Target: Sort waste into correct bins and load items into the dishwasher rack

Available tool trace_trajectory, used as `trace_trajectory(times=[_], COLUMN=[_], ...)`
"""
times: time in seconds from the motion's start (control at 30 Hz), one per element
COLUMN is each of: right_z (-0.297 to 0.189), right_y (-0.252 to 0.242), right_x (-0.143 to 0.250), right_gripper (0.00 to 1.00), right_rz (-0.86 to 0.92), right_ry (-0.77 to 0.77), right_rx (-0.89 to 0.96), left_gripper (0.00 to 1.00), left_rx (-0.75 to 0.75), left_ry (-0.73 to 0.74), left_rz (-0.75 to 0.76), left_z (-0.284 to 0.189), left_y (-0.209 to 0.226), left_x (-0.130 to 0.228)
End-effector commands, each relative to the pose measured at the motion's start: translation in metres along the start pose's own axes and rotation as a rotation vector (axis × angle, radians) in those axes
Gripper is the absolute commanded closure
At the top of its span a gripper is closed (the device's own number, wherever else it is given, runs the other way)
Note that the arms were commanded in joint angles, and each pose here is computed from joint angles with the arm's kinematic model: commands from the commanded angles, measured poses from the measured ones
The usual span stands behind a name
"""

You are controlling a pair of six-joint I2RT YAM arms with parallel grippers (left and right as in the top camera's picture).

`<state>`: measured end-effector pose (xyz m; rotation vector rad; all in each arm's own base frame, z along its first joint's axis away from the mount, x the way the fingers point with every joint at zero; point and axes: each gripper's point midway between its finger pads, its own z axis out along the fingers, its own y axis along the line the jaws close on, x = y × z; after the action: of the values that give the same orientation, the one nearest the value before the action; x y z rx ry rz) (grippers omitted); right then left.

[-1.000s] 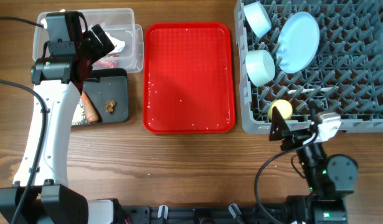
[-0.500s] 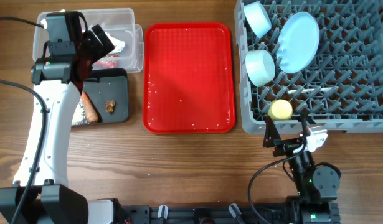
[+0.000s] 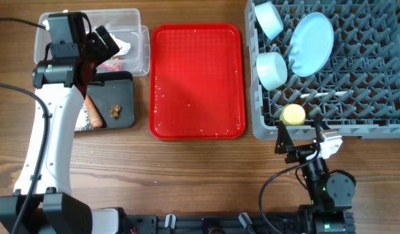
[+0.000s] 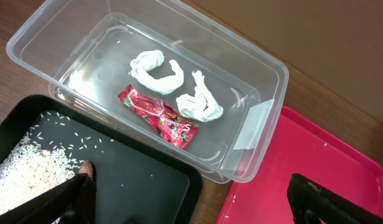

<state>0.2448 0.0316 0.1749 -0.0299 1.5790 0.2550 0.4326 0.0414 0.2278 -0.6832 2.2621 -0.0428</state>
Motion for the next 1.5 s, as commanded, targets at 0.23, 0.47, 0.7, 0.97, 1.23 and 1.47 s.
trace_trajectory(times=[0.23, 0.47, 0.7, 0.97, 1.23, 1.47], right_z=[0.000, 0.000, 0.000, 0.000, 0.000, 0.000], right_y=[-0.002, -0.002, -0.002, -0.002, -0.002, -0.002], right_x=[-0.001, -0.001, -0.001, -0.001, -0.001, -0.001], right_gripper=[0.00, 0.00, 0.00, 0.00, 0.00, 0.00], right_rz=[-0.013, -0.013, -0.014, -0.013, -0.013, -0.013], right_ry=[-0.009, -0.009, -0.009, -0.009, -0.009, -0.009], right_rx=[0.013, 0.013, 0.013, 0.013, 0.013, 0.013], left_gripper=[0.00, 0.00, 0.00, 0.00, 0.00, 0.00], left_rx=[0.001, 0.008, 0.050, 0.253, 0.280, 0.297], left_ry=[-0.007, -0.019, -0.024, -0.185, -0.317, -0.411], left_rz=[-0.010, -0.012, -0.010, 0.221, 0.197, 0.169], left_z=[-0.001, -0.007, -0.012, -0.040, -0.069, -0.089], left_y=[0.001, 0.000, -0.003, -0.015, 0.022, 0.052], left_x=[-0.003, -0.006, -0.002, 0.018, 0.061, 0.102])
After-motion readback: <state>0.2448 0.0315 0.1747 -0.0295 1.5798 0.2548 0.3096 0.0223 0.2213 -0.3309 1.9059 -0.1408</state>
